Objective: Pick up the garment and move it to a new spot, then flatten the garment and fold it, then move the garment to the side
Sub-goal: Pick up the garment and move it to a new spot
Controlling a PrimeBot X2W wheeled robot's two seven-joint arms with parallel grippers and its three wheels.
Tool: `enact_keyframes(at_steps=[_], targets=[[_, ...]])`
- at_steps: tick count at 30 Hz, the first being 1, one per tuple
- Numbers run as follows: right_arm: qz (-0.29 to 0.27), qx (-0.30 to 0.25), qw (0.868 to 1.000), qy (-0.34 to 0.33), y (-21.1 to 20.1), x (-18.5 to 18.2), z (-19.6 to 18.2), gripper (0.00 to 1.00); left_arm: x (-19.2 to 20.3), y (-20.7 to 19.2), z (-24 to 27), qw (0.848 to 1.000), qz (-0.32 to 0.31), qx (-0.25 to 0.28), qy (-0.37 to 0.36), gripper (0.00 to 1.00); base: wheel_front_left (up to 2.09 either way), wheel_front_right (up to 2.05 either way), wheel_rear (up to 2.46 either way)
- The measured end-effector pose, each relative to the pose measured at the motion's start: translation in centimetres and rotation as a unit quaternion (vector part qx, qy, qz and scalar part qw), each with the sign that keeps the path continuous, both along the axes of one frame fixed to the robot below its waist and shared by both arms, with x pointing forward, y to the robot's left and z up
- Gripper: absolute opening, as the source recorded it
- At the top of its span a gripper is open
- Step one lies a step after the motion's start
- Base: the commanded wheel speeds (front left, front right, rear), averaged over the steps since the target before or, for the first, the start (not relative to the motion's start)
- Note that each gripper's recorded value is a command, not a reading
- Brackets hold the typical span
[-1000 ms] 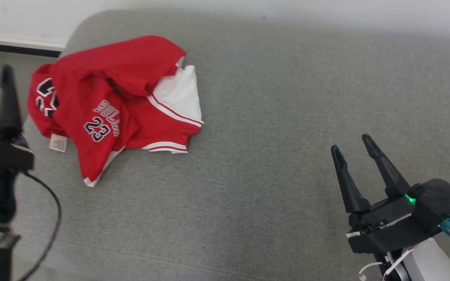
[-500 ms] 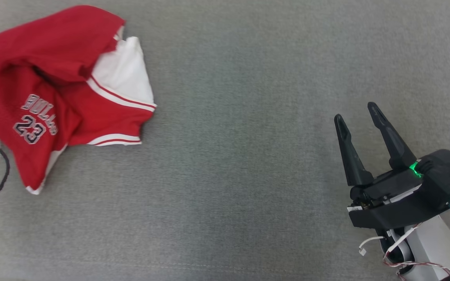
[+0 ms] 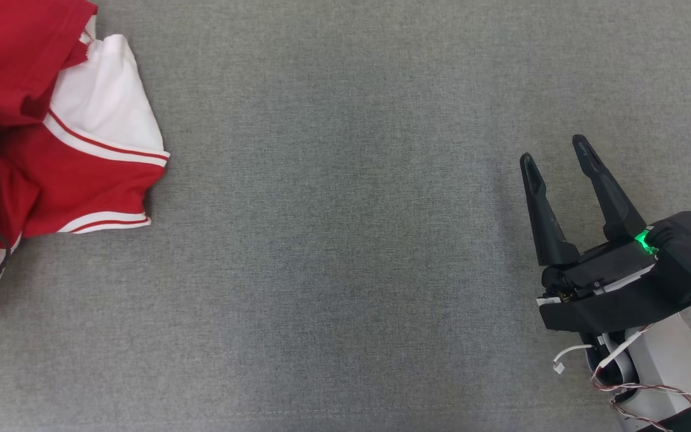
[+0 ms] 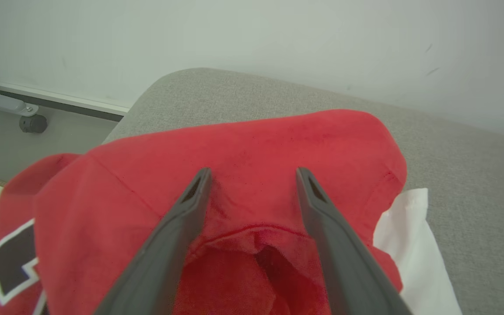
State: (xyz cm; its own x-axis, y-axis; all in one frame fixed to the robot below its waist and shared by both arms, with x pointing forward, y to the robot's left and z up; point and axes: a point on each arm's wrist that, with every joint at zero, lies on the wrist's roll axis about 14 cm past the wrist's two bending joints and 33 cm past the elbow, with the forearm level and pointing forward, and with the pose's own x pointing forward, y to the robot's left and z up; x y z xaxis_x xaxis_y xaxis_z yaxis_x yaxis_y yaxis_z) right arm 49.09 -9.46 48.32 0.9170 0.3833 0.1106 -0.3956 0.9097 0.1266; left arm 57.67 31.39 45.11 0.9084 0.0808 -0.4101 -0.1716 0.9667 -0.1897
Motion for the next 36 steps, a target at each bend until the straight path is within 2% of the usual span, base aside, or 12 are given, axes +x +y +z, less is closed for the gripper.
enact_keyframes(at_steps=[5, 6, 7, 12, 23, 31, 36], targets=[[-0.008, -0.004, 1.0, 0.008, -0.6, 0.0, -0.6, 1.0, -0.2, -0.4, -1.9, 0.999, -0.005, 0.0, 0.041, 1.0, 0.0, 0.0, 0.0], [-0.008, -0.005, 1.0, 0.009, -0.6, 0.0, -0.6, 1.0, -0.5, -0.5, -2.4, 0.999, -0.007, 0.002, 0.054, 0.39, 0.0, 0.0, 0.0], [-0.009, -0.005, 1.0, 0.01, -0.6, 0.0, -0.6, 1.0, -0.8, -0.5, -2.9, 0.998, -0.011, 0.01, 0.068, 0.0, 0.0, 0.0, 0.0], [-0.009, -0.002, 1.0, 0.005, -0.4, -0.1, -0.1, 1.0, -1.6, -0.6, -3.5, 0.995, -0.019, 0.022, 0.096, 0.0, 0.0, 0.0, 0.0], [-0.01, 0.003, 1.0, -0.001, -0.1, -0.5, 0.9, 1.0, -1.2, -0.8, -0.9, 0.997, -0.027, 0.036, 0.069, 0.0, 0.0, 0.0, 0.0], [-0.018, 0.007, 1.0, -0.011, -0.3, -1.1, 2.4, 1.0, 0.2, -5.5, 4.0, 0.996, -0.08, 0.044, -0.007, 0.0, 0.0, 0.0, 0.0], [-0.025, 0.017, 0.999, -0.021, -0.5, -1.8, 3.9, 1.0, 0.3, -9.2, 7.8, 0.988, -0.129, 0.058, -0.06, 0.0, 0.0, 0.0, 0.0]])
